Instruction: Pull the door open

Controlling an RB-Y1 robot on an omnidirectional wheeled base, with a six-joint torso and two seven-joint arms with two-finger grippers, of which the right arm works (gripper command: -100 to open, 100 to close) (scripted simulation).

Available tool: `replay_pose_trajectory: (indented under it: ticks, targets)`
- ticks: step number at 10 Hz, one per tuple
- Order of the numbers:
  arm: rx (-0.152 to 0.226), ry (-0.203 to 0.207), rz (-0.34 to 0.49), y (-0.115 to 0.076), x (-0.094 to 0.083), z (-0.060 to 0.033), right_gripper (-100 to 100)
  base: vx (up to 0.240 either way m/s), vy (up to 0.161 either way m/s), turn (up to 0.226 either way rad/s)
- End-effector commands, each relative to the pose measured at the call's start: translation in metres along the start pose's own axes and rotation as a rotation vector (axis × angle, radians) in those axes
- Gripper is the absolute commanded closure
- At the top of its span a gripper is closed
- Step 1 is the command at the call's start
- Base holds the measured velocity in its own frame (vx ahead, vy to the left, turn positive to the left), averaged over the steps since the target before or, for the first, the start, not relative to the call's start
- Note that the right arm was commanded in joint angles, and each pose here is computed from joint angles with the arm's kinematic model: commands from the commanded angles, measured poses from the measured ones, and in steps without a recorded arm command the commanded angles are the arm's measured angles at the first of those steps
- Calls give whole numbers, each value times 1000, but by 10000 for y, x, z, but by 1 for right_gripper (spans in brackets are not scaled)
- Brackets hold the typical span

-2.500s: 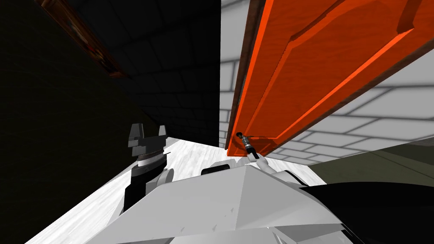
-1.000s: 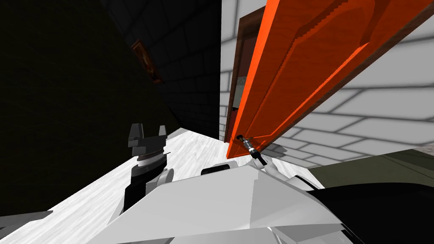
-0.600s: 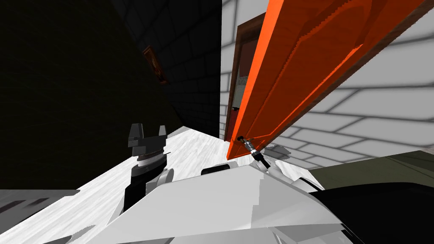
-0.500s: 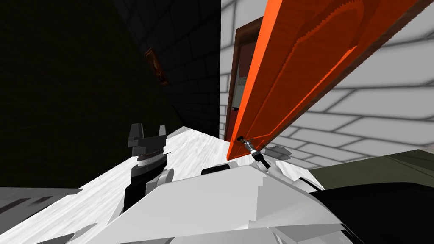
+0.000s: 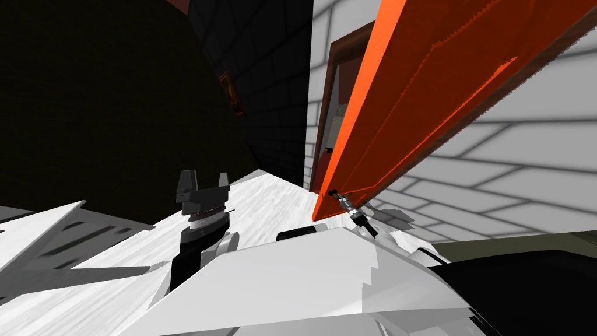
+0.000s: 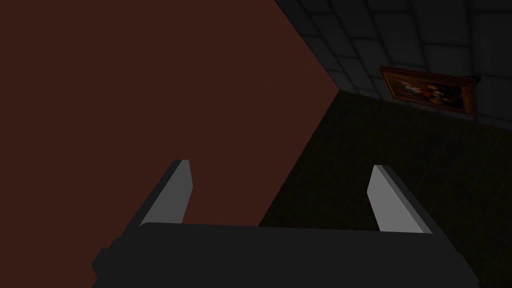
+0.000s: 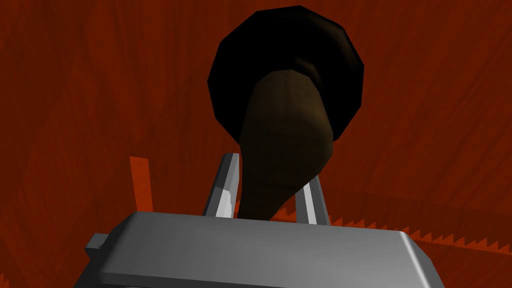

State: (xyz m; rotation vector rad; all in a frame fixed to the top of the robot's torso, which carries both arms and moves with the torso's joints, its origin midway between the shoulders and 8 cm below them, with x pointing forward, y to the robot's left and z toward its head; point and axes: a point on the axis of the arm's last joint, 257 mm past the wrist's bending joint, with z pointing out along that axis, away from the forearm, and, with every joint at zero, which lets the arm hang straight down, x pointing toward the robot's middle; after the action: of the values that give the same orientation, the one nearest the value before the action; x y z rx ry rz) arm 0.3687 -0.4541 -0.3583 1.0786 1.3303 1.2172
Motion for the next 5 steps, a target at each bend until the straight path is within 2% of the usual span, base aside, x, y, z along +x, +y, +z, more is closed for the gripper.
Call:
replay_pose_trajectory:
  ticks: [1, 4, 5]
  targets:
    - [0, 12, -3, 13, -28, -125, 100, -225, -99, 191]
    - [-3, 30, -3, 29, -62, -295, 100, -194, -77, 139]
    - [4, 29, 2, -7, -25, -270, 100, -89, -42, 31]
